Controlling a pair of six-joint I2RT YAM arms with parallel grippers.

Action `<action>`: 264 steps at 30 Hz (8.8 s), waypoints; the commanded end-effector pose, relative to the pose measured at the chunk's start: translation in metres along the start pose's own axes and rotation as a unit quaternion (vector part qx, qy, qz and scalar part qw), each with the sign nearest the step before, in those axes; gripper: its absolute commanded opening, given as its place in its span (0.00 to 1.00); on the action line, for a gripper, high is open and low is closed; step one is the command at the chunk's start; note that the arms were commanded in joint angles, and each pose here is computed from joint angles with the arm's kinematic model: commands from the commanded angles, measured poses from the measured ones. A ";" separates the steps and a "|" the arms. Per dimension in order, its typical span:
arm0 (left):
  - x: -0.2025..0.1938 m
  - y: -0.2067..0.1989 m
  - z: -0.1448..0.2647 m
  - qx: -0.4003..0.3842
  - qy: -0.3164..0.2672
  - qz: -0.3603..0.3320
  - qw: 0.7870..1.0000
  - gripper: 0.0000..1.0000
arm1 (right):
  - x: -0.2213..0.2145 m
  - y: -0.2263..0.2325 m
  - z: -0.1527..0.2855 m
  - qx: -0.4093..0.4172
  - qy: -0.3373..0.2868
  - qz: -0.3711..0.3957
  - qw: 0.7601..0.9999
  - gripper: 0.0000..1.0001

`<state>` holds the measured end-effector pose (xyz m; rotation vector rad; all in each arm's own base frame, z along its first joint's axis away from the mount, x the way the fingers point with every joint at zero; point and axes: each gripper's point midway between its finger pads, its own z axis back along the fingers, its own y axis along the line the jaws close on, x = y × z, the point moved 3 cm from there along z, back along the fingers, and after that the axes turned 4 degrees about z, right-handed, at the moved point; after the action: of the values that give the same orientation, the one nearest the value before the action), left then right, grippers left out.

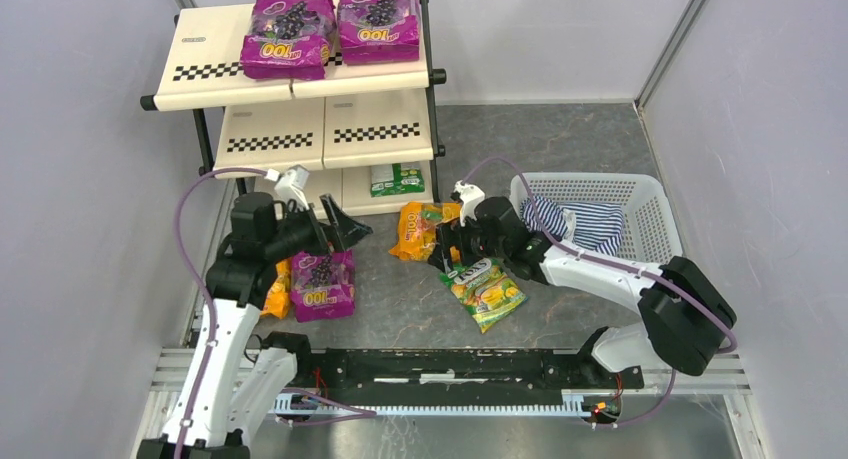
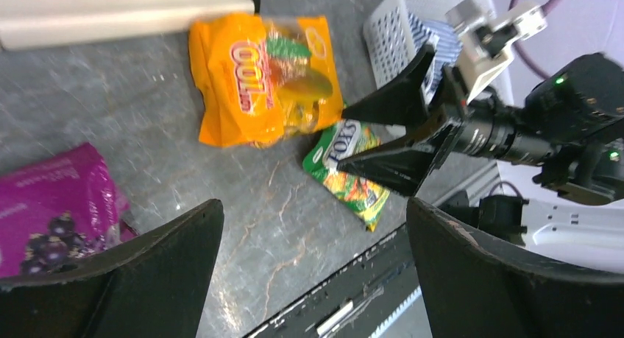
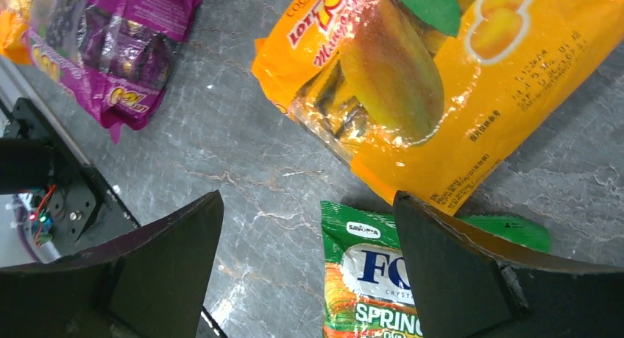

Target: Place and organize the candy bags onto the shelf

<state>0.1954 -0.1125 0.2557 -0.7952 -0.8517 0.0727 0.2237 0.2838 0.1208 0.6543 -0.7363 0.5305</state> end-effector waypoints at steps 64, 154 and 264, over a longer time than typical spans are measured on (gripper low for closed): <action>-0.116 0.008 -0.149 0.053 0.132 0.165 0.976 0.91 | 0.050 -0.084 -0.042 0.003 -0.021 0.028 0.999 0.75; -0.097 0.018 -0.104 -0.001 0.099 0.310 0.946 1.00 | 0.019 0.038 0.014 0.001 -0.219 0.408 0.887 0.00; 0.208 -0.039 -0.147 -0.062 -0.428 0.318 0.844 0.55 | 0.076 0.014 0.174 -0.122 -0.396 0.238 0.879 0.90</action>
<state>0.4184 -0.1482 0.2967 -1.0757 -1.1782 1.0353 0.1919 0.1883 0.2730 0.3659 -1.7117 0.6424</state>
